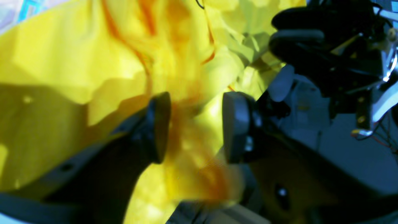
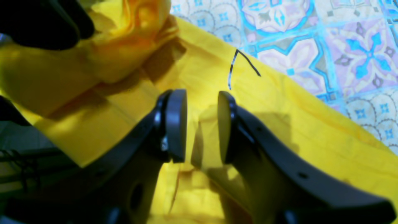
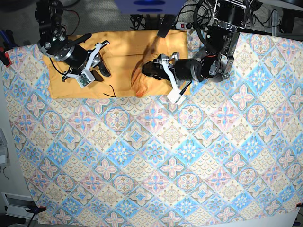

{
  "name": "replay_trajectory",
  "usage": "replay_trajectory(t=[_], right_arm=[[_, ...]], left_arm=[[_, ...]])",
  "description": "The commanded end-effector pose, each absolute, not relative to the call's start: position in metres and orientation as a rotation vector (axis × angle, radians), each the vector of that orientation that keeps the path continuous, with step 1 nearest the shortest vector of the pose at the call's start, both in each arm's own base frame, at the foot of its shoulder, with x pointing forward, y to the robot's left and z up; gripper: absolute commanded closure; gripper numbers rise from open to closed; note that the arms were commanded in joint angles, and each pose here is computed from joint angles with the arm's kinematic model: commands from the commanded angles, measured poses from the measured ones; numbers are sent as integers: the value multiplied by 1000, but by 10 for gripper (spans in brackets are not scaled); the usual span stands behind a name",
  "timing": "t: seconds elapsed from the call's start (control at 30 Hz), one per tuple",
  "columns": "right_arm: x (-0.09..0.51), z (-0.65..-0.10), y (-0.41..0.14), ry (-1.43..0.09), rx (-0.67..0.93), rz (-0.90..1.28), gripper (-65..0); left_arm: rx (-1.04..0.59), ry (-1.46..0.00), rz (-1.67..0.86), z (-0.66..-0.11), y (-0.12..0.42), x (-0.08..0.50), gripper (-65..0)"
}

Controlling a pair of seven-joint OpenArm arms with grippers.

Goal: Fold the T-shirt properly
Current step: 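Release the left gripper and move it back to the strip's end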

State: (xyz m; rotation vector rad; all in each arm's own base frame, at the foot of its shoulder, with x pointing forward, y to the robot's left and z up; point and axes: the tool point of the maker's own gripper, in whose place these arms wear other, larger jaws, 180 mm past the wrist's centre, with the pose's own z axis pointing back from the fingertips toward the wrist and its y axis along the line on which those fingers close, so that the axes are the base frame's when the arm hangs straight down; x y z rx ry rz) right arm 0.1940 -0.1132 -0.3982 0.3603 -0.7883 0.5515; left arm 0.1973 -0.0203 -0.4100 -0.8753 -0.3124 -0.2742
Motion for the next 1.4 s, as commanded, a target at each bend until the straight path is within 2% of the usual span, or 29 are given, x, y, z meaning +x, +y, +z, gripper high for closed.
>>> replay_trajectory(t=[0.0,0.2,0.53,0.6,0.73,0.8,0.87,1.0,1.27,1.37], right_arm=[[201,-387,-112,-834,371,554,-161],[201,-386,-112,-836,370,554,-161],[217,-370,-148,-893,274,494,-161],[217,-370,-148,-893,274,494,-161],[217,-370,-148,-893,274,494,-161],[217,-370,-148,-893,276,494,-161],[217,-370,-148,-893,276,494,-161],[217,-370,-148,-894,275,493,-161],[216,-372,-146,-887,281,495,-161],[216,-372,-146,-887,281,495,-161]], left_arm=[[-908,-377,-306,-393,-25,208,-314],[-888,-458,-391,-373,-15,212,-337],[-784,-438,-301,-394,33,207,-334],[-790,-431,-300,-394,32,205,-300],[-770,-415,-261,-401,45,196,-185],[-755,-407,-227,-405,56,191,-156],[-738,-407,-194,-408,67,188,-155],[-692,-411,-114,-413,95,184,-207],[-679,-344,-35,-439,107,172,-407],[-681,-333,-20,-445,108,176,-451]])
